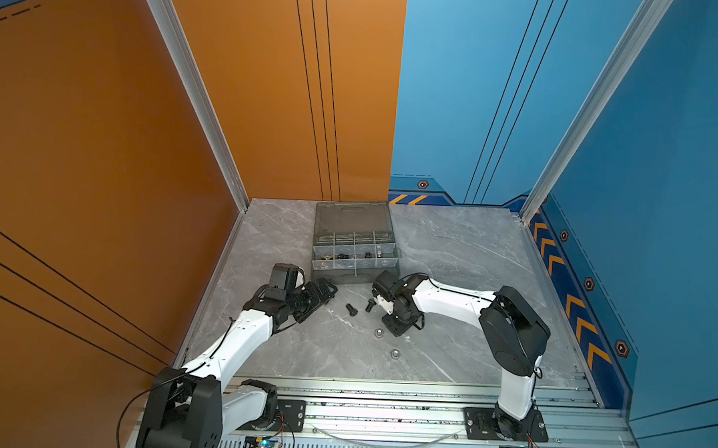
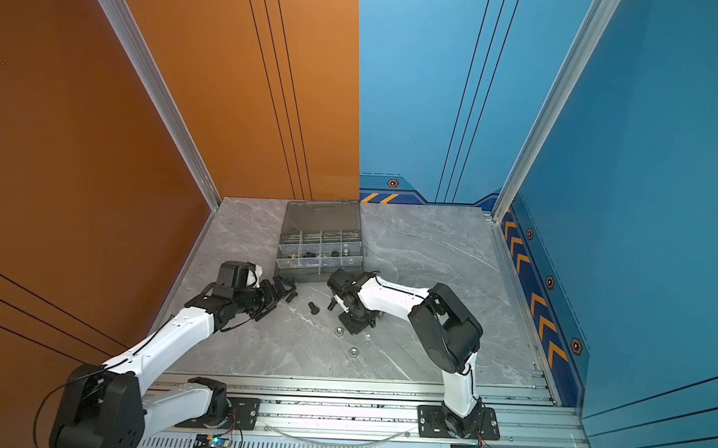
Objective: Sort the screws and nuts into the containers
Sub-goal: 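Lift the silver nut with the right gripper over the box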
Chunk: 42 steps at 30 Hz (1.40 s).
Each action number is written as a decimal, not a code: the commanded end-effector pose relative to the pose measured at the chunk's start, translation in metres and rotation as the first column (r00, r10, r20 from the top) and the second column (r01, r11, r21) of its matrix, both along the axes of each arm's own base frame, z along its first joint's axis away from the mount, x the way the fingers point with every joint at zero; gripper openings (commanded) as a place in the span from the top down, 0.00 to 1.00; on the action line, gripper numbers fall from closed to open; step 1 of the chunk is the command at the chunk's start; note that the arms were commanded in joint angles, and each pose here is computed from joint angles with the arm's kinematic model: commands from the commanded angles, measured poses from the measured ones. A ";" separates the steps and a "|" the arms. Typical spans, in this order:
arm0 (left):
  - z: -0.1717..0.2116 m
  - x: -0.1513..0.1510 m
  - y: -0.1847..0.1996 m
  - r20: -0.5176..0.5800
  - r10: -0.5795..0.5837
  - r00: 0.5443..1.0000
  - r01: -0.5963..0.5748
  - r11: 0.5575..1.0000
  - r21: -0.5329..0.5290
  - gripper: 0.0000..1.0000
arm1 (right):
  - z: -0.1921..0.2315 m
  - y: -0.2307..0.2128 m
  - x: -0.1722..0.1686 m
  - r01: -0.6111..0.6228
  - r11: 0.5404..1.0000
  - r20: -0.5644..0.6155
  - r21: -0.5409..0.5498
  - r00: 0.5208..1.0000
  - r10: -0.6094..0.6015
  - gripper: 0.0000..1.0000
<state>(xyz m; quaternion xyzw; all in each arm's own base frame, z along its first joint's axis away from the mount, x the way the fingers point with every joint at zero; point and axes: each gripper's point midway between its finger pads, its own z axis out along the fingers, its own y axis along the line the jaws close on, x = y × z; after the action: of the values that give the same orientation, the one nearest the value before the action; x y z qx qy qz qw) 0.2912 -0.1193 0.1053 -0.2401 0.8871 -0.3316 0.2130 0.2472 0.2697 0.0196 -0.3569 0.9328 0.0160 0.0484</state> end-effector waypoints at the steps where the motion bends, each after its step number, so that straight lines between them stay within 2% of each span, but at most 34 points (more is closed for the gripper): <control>1: 0.003 0.001 -0.001 -0.001 0.004 1.000 -0.004 1.000 0.009 0.02 | -0.010 -0.004 0.005 0.014 1.000 -0.015 -0.018 1.000 -0.014 0.82; 4: 0.003 0.000 -0.001 -0.003 0.003 1.000 -0.003 1.000 0.009 0.02 | 0.000 -0.002 0.008 0.023 0.999 -0.022 0.026 1.000 -0.022 0.91; 7: 0.002 0.000 -0.001 -0.006 0.004 1.000 -0.004 1.000 0.010 0.02 | 0.018 0.003 0.013 0.031 0.995 -0.019 0.100 0.999 -0.029 0.95; 14: 0.003 0.000 -0.003 -0.007 0.000 1.000 0.000 1.000 0.007 0.02 | 0.077 0.016 0.041 0.013 0.960 0.046 0.281 0.999 -0.027 0.95; 20: 0.005 0.002 -0.005 0.005 -0.002 1.000 0.002 1.000 -0.008 0.02 | 0.128 0.011 0.107 0.031 0.924 0.163 0.381 0.981 -0.101 0.96; 24: 0.004 0.003 -0.006 0.005 -0.006 1.000 0.006 1.000 -0.012 0.02 | 0.146 0.011 0.152 0.036 0.912 0.240 0.409 0.960 -0.145 0.96; 28: 0.005 0.003 -0.007 0.009 -0.005 1.000 0.005 1.000 -0.011 0.02 | 0.139 0.011 0.190 0.069 0.914 0.281 0.399 0.940 -0.193 0.96; 31: 0.005 0.003 -0.006 0.010 -0.002 1.000 0.002 1.000 -0.011 0.02 | 0.144 0.020 0.217 0.062 0.900 0.324 0.432 0.920 -0.219 0.96; 35: 0.006 0.001 -0.006 0.010 -0.001 1.000 0.001 1.000 -0.008 0.02 | 0.121 0.024 0.244 0.098 0.890 0.320 0.445 0.911 -0.260 0.97; 39: 0.009 -0.001 -0.005 0.014 0.000 1.000 0.000 1.000 -0.005 0.02 | 0.099 0.026 0.264 0.151 0.862 0.269 0.483 0.912 -0.311 0.97; 42: 0.010 -0.002 -0.003 0.017 0.006 1.000 -0.006 1.000 0.000 0.02 | 0.085 0.027 0.272 0.205 0.822 0.203 0.531 0.911 -0.358 0.97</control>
<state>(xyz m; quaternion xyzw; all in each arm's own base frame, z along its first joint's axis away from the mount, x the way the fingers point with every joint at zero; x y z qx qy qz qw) 0.2901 -0.1233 0.1094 -0.2420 0.8840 -0.3384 0.2134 0.5010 0.2941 0.0894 -0.2246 0.9265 0.1583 0.2570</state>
